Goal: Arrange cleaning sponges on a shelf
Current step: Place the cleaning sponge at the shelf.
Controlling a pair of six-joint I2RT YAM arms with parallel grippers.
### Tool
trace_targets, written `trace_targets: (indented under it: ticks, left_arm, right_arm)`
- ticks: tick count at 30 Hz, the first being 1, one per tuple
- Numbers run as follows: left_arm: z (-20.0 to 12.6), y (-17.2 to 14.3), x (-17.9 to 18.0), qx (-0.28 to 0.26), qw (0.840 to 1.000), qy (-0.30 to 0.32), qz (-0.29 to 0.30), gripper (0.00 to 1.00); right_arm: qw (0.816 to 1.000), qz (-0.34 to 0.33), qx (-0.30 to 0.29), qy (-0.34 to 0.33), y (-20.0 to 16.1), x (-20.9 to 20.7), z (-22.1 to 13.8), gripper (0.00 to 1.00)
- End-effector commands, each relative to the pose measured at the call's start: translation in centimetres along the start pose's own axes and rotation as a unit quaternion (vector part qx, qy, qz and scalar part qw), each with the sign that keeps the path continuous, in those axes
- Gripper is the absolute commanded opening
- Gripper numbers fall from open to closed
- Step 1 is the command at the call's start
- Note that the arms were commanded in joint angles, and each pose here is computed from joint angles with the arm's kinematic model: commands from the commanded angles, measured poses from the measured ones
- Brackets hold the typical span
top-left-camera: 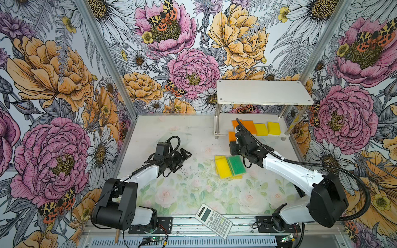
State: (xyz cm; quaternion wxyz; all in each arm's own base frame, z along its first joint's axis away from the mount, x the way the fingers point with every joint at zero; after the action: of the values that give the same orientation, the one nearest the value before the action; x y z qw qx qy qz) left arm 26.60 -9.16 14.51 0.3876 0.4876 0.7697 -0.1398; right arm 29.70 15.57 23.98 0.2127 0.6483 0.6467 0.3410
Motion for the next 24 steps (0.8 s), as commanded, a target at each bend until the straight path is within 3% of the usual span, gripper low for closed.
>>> trace_targets:
  ticks: [1, 11, 24]
  left_arm:
    - [-0.2, 1.2, -0.9, -0.008, 1.000, -0.013, 0.013, 0.99]
    - [-0.6, 2.3, -0.7, -0.013, 1.000, -0.017, 0.008, 0.99]
    - [-1.3, 2.8, 0.1, -0.017, 1.000, -0.016, 0.001, 0.99]
  right_arm:
    - [0.998, 0.003, -0.050, 0.022, 3.4, -0.3, 0.9, 0.51]
    - [0.994, 0.018, -0.107, 0.033, 7.4, -1.5, 6.0, 0.51]
    - [0.992, 0.021, -0.119, 0.045, 7.4, -1.4, 10.9, 0.51]
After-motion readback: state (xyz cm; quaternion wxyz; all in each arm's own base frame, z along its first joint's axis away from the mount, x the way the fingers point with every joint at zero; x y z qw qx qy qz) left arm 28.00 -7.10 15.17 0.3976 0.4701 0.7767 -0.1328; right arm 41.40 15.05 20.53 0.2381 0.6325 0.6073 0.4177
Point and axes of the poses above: each gripper's point midway between its finger pads, its own z axis out along the fingers, its own x axis along the line the jaws close on, y = z × x, the point moved 10 cm from there along -z, back along the fingers, and after that the axes turned 5 degrees about z, right-handed, at the moved point
